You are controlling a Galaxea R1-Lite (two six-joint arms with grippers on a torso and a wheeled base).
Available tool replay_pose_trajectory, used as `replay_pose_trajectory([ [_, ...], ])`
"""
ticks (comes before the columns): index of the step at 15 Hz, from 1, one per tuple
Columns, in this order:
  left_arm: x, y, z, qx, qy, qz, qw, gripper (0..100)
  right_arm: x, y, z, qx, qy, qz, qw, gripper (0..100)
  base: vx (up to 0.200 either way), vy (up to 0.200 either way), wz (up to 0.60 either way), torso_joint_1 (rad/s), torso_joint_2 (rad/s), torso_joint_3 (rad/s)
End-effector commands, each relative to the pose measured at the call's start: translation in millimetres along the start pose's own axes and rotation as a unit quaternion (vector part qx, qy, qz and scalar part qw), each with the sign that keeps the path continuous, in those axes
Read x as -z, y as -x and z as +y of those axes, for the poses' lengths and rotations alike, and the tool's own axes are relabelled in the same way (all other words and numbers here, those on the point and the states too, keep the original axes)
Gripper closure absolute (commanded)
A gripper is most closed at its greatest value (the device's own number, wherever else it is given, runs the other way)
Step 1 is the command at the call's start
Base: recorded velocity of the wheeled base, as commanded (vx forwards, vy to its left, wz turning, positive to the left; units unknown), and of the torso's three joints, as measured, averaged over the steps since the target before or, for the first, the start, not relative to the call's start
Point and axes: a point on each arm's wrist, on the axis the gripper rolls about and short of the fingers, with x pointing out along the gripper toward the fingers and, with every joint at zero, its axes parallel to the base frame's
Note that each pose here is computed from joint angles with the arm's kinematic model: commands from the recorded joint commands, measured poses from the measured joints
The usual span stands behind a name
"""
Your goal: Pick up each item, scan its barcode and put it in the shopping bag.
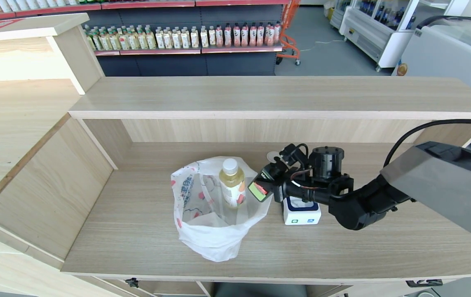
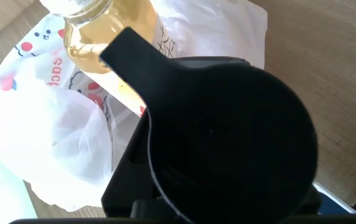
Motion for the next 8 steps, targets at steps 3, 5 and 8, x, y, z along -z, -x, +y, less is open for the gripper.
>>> replay_pose_trajectory([
  [3, 0.0, 0, 0.0, 0.000, 0.000, 0.000, 1.0000, 0, 14, -8, -9, 0.010, 0.013, 0.006, 1.000, 100, 0.000, 0.000, 0.00, 0.000, 0.00, 0.000],
  [5, 0.0, 0, 0.0, 0.000, 0.000, 0.000, 1.0000, 0, 13, -19, -15, 0.023, 0.024, -0.003, 0.999, 100, 0.000, 0.000, 0.00, 0.000, 0.00, 0.000],
  [8, 0.0, 0, 0.0, 0.000, 0.000, 0.000, 1.0000, 0, 12, -30, -17, 0.030, 0.035, -0.014, 0.999, 100, 0.000, 0.000, 0.00, 0.000, 0.00, 0.000],
])
